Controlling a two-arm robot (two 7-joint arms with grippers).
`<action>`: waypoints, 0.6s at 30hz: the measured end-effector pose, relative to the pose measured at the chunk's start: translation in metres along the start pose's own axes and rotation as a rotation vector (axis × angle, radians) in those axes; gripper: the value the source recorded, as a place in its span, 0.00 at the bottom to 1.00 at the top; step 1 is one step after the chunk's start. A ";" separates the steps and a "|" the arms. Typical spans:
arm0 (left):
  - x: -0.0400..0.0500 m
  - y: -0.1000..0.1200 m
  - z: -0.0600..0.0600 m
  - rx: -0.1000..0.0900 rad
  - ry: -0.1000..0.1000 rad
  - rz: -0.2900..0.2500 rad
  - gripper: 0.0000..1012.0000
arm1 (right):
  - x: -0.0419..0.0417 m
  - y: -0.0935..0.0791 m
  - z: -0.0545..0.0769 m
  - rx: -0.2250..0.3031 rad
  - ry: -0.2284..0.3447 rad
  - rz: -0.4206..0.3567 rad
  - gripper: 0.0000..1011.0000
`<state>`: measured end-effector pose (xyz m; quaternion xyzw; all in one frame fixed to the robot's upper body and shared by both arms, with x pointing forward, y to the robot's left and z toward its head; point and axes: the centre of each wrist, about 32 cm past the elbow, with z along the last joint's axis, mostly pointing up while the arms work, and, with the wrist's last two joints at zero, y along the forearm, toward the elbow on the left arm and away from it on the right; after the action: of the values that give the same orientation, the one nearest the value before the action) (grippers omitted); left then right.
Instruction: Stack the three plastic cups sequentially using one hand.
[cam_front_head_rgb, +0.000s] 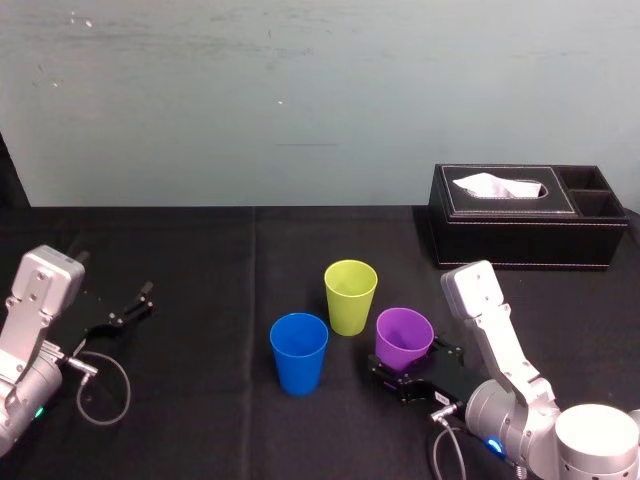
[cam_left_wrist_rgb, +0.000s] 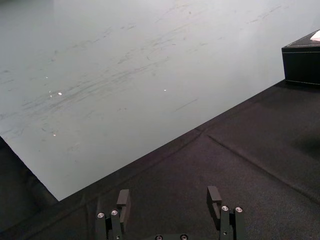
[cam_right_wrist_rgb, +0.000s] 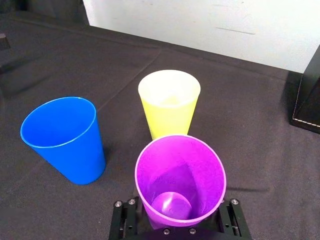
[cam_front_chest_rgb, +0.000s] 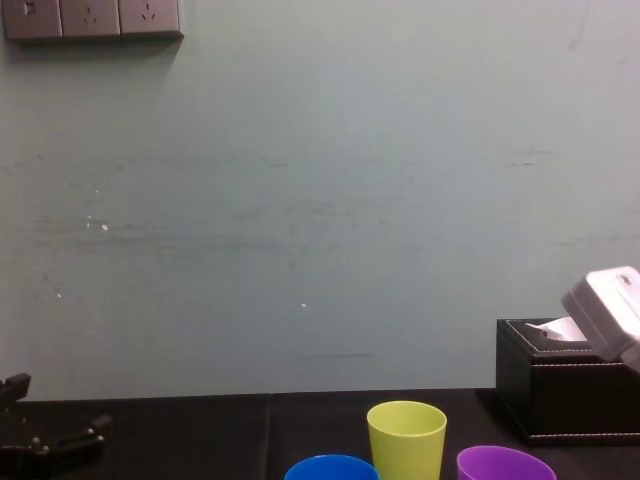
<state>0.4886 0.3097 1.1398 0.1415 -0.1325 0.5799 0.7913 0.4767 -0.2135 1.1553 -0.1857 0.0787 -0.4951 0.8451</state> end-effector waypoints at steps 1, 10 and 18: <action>0.0000 0.000 0.000 0.000 0.000 0.000 0.99 | 0.0000 0.000 0.000 0.000 0.000 0.000 0.72; 0.0000 0.000 0.000 0.000 0.000 0.000 0.99 | 0.0008 -0.003 0.007 0.014 -0.021 -0.005 0.70; 0.0000 0.000 0.000 0.000 0.000 0.000 0.99 | 0.0076 -0.013 0.046 0.065 -0.096 0.007 0.70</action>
<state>0.4886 0.3097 1.1398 0.1415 -0.1325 0.5799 0.7913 0.4843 -0.2152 1.2028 -0.1813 0.0227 -0.4852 0.8551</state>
